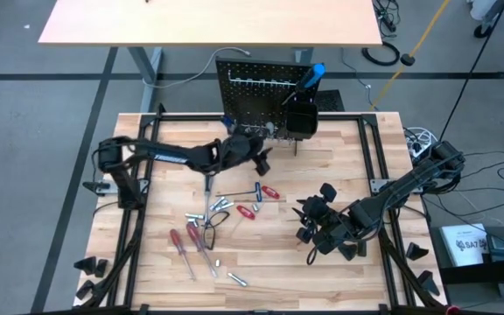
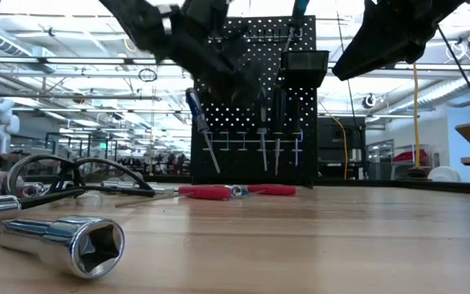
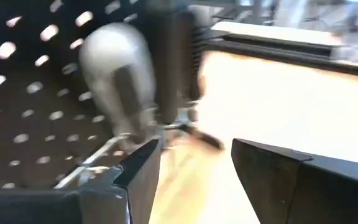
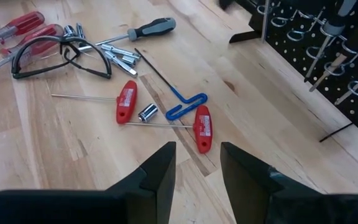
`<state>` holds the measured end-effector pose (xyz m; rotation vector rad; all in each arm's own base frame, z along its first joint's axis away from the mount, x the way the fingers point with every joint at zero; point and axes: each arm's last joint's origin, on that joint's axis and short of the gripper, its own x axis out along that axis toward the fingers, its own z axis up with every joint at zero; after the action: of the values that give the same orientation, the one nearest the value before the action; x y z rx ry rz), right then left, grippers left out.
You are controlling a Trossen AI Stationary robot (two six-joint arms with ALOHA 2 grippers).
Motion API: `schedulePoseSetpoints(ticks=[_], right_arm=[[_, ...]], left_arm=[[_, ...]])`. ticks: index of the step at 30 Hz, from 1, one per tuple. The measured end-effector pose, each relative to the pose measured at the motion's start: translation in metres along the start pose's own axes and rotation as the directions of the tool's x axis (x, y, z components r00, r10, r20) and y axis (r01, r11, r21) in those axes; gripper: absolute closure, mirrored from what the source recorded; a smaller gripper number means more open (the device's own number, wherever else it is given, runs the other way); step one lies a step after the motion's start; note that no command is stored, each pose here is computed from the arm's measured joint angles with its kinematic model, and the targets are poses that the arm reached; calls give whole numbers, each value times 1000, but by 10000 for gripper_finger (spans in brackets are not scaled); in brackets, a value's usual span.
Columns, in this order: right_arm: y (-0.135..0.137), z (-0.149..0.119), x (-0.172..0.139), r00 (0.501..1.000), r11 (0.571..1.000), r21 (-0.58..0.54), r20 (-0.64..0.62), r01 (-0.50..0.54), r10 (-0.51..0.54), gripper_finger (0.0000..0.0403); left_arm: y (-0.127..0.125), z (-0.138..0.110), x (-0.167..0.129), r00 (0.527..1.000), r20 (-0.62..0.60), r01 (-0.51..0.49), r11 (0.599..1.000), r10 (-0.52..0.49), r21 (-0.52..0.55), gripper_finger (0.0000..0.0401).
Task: Hang tools onto peg board
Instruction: Hang the gray socket screwdriver onto the peg board
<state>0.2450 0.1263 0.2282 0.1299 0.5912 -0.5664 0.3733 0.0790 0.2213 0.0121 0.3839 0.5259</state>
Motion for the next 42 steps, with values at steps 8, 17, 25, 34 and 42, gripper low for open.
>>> schedulePoseSetpoints(ticks=[8, 17, 25, 34, 42], right_arm=[[1, -1, 0, 999, 1000, 19, -24, -22, 22, 284], [4, 3, 1, 998, 996, 69, -14, -60, 61, 284], [6, 9, 4, 997, 990, 118, 14, -82, 81, 284], [7, 7, 4, 991, 985, 119, -30, -123, 128, 284], [7, 7, 4, 991, 987, 99, -35, -129, 133, 284]], left_arm=[[-46, -4, -83, 985, 21, 168, 985, -169, 45, 193], [-46, -50, -162, 952, -287, 33, 966, -109, -257, 193], [-12, -80, -153, 813, -566, -405, 831, 136, -381, 194], [-11, -114, -121, 652, -740, -508, 819, 164, -266, 194], [-17, -134, -104, 605, -773, -560, 793, 194, -239, 194]])
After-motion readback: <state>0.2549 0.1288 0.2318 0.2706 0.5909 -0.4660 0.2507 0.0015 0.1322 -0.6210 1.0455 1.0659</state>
